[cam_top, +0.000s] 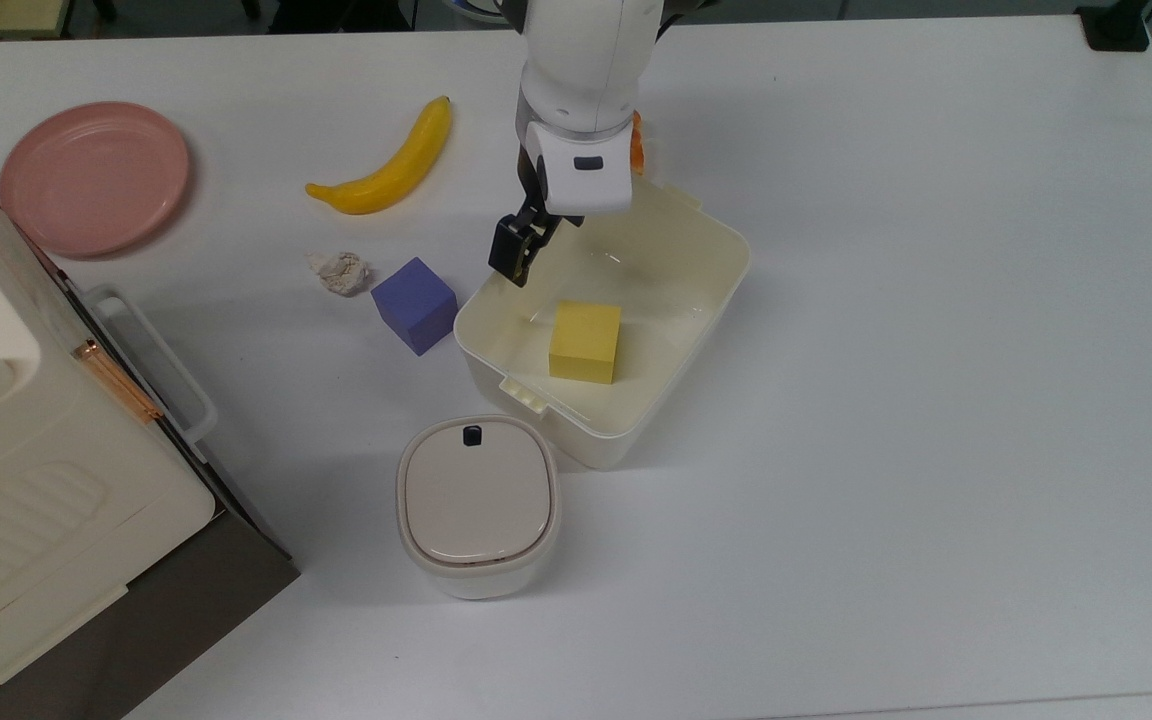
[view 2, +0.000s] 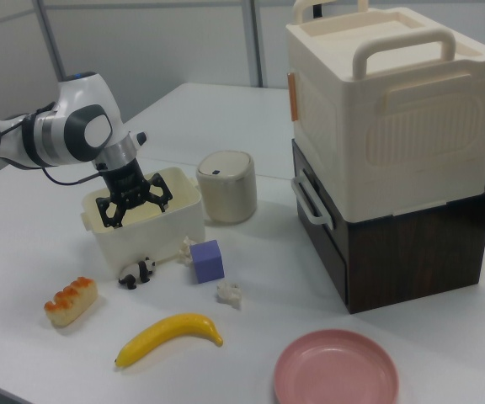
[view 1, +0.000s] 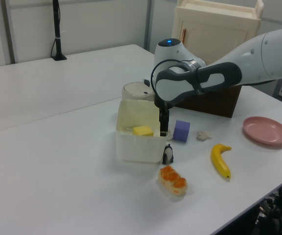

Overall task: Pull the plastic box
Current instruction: 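Lift the gripper up out of the box and open it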

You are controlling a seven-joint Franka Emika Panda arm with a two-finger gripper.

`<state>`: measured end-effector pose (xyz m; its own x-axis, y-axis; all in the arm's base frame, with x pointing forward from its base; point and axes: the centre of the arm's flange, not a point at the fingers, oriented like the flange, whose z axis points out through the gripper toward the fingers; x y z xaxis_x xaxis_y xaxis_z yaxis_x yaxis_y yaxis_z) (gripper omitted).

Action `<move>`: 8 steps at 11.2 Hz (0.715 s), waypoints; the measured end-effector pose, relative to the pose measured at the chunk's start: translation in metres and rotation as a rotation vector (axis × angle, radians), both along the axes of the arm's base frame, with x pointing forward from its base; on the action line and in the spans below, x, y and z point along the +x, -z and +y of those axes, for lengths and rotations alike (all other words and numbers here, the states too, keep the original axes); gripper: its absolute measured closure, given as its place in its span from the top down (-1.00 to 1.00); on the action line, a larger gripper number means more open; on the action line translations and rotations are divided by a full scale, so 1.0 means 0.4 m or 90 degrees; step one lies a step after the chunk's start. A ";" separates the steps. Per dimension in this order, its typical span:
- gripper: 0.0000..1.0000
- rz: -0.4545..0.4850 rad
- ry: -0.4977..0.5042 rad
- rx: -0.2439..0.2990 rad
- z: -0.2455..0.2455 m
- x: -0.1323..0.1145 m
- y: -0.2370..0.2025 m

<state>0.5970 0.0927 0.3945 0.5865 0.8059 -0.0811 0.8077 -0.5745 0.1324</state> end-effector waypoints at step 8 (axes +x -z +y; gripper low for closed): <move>1.00 -0.061 0.436 0.042 0.022 0.008 -0.339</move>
<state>0.6004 0.1017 0.5302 0.9669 0.2530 0.0327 0.2468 -0.9601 0.1316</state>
